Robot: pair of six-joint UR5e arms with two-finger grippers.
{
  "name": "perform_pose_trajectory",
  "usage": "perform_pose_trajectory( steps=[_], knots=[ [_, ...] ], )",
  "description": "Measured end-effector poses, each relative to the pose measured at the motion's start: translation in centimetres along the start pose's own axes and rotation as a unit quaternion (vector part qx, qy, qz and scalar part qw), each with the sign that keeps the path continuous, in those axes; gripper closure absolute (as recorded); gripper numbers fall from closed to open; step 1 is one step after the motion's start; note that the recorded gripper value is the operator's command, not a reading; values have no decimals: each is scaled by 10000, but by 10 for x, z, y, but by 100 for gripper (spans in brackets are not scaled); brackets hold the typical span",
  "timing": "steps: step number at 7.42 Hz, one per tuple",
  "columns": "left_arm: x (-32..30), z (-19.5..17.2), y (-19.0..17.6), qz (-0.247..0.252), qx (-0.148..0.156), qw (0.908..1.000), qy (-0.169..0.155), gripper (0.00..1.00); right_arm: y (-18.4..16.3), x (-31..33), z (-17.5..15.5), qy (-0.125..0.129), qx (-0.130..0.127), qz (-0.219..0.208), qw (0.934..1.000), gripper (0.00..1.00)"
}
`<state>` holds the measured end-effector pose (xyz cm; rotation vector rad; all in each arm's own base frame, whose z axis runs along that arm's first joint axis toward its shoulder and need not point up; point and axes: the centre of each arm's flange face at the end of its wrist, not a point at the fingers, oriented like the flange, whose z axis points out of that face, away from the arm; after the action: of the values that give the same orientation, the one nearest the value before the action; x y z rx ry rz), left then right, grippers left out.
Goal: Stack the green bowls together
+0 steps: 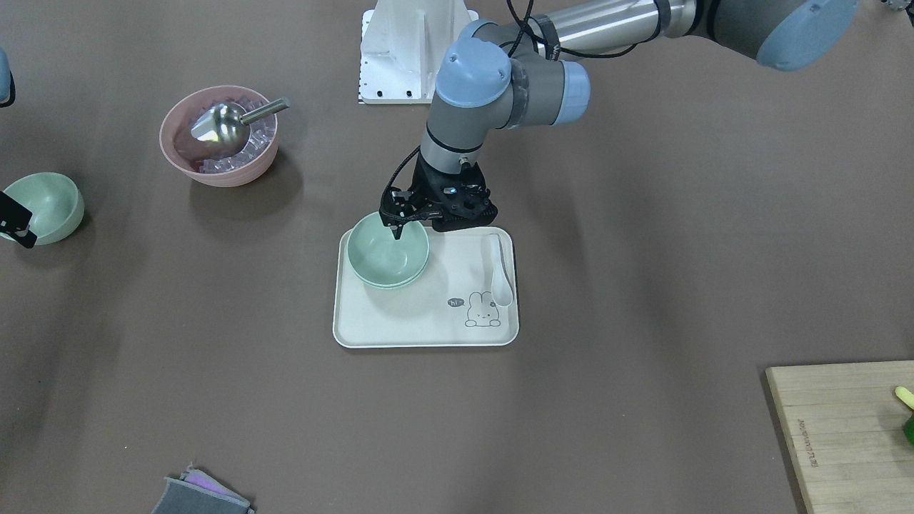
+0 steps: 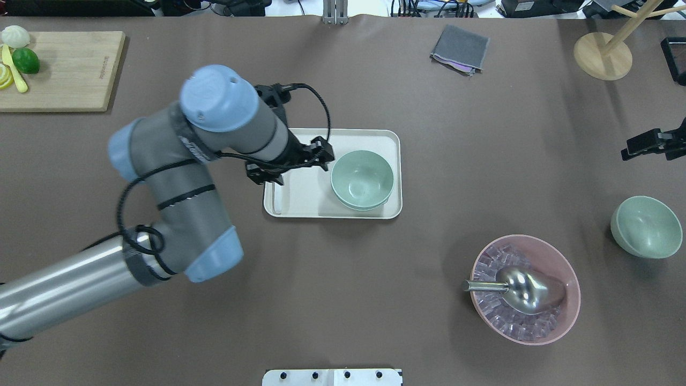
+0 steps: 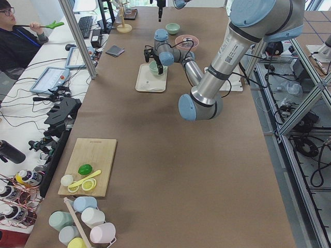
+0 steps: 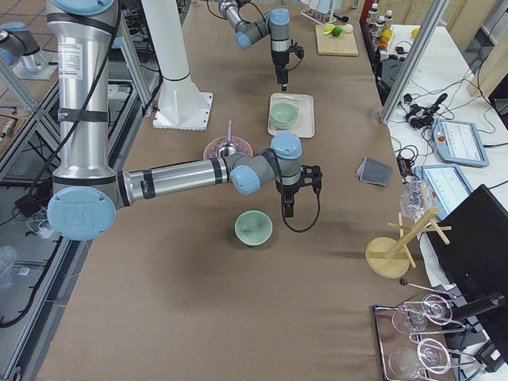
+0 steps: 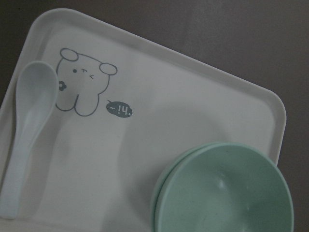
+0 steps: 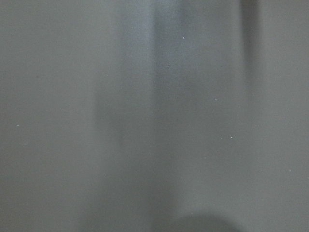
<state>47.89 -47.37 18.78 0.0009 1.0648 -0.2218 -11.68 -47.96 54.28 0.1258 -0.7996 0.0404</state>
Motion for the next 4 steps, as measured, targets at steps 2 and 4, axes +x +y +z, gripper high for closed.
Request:
perform_pose_trajectory(
  steps=[2, 4],
  knots=[
    [-100, -66, -43, 524, -97, 9984, -172, 2, 24, 21, 4, 44, -82, 6, 10000, 0],
    [-234, -126, -85, 1233, -67, 9913, -461, 2, 65, 52, 7, -20, 2, -153, 9999, 0]
  ],
)
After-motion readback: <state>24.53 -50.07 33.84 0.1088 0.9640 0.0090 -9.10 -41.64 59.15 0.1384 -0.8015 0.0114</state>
